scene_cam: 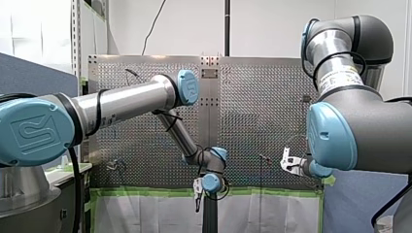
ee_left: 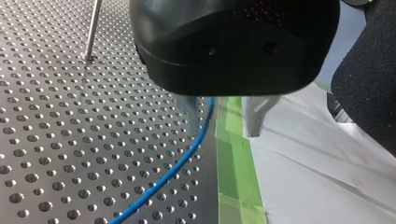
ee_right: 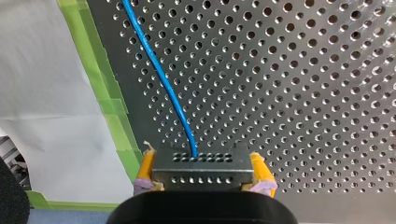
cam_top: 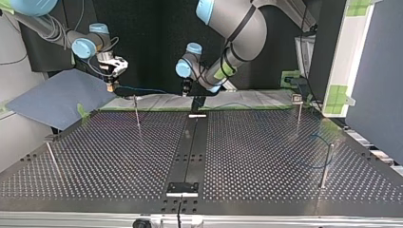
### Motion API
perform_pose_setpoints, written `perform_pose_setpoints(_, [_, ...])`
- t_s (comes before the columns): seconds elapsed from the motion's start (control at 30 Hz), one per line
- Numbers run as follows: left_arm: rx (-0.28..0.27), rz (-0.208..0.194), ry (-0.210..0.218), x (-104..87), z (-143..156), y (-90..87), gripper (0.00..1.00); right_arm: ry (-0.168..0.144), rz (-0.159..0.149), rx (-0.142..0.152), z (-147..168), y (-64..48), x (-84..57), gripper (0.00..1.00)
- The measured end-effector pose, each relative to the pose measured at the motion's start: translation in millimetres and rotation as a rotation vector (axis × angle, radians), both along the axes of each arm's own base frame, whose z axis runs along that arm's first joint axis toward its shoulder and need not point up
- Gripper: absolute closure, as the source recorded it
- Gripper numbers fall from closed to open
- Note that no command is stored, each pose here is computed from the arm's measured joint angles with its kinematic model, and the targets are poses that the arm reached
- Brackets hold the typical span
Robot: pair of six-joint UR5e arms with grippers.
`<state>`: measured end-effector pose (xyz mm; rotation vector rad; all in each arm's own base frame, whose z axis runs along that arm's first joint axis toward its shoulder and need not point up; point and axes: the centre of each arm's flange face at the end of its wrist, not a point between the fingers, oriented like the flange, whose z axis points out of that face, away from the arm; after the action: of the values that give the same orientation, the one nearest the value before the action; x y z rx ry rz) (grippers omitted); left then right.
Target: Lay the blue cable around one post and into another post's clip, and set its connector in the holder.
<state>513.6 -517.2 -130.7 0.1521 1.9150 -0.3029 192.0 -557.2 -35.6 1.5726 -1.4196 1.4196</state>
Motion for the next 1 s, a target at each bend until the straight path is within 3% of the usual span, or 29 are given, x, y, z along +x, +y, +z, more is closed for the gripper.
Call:
perform_pose_setpoints(0.4, [-0.015, -0.002, -0.01, 6.6, 5.2, -3.4, 0.63, -0.001, 0.0, 0.0, 0.0, 0.0, 0.1, 1.0])
perform_pose_setpoints(0.47, [-0.014, -0.002, -0.009, 6.5, 5.1, -3.2, 0.77, -0.001, 0.0, -0.001, 0.0, -0.1, 0.0, 1.0])
perform_pose_setpoints(0.5, [-0.014, -0.003, -0.009, 6.5, 5.1, -3.2, 0.77, -0.001, 0.0, -0.001, 0.0, -0.2, 0.0, 1.0])
perform_pose_setpoints(0.57, [-0.014, -0.002, -0.008, 6.6, 5.1, -3.0, 0.96, -0.001, 0.0, -0.001, 0.1, -0.2, 0.0, 1.0])
perform_pose_setpoints(0.63, [-0.014, -0.002, -0.009, 6.9, 5.1, -2.9, 1.0, -0.001, 0.0, -0.001, 0.1, -0.3, 0.0, 1.0])
perform_pose_setpoints(1.0, [-0.023, -0.026, -0.005, 8.6, 5.0, -3.4, 1.0, -0.001, 0.0, -0.003, 0.2, -0.5, 0.1, 1.0])
